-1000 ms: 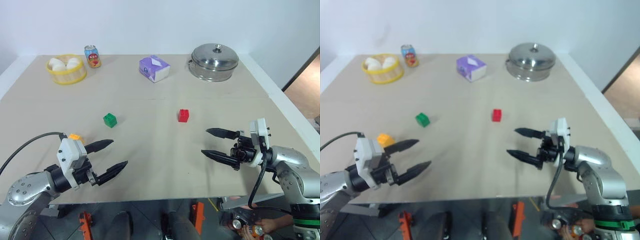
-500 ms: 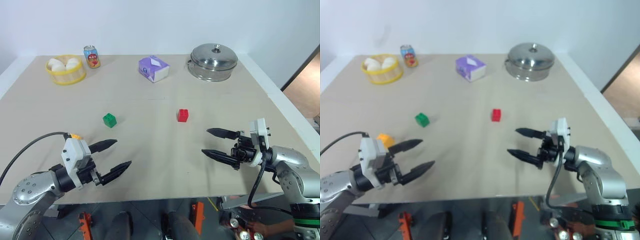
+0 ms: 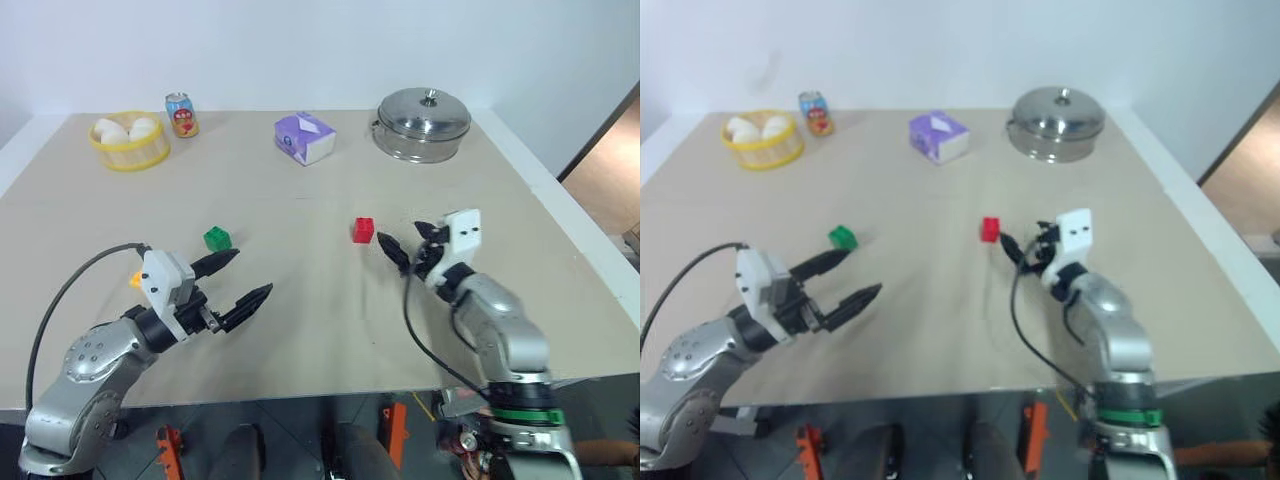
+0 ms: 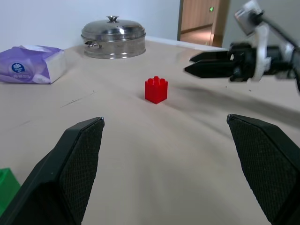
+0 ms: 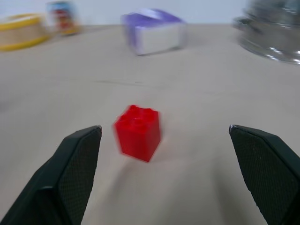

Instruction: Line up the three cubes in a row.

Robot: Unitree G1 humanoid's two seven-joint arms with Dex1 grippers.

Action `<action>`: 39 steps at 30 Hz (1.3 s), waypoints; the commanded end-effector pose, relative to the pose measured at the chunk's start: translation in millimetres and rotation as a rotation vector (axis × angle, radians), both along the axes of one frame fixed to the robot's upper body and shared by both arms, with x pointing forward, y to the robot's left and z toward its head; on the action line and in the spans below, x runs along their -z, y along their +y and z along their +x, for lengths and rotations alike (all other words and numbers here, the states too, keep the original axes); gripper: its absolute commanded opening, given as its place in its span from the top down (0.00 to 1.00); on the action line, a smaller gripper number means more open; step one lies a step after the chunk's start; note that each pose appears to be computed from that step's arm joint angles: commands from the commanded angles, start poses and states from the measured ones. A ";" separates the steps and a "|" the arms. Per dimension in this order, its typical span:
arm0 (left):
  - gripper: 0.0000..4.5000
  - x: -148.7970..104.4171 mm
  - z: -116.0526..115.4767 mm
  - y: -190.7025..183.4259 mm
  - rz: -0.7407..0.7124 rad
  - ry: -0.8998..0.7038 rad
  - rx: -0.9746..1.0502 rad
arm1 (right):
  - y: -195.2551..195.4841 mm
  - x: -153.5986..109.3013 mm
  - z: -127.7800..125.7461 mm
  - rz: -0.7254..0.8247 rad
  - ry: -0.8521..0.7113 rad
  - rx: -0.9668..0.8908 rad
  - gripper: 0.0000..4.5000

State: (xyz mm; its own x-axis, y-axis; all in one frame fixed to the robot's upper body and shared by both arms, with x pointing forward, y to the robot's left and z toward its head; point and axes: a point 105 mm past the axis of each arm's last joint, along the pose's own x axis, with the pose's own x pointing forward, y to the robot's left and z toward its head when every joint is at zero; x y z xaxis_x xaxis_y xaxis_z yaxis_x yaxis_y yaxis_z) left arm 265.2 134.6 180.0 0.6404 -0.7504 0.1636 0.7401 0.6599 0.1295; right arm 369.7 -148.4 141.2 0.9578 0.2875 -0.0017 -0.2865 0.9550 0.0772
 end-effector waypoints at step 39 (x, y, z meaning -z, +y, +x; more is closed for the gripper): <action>0.00 -20.3 14.4 -31.9 -0.075 -0.088 0.110 | 55.9 6.8 51.7 0.007 0.014 0.139 0.72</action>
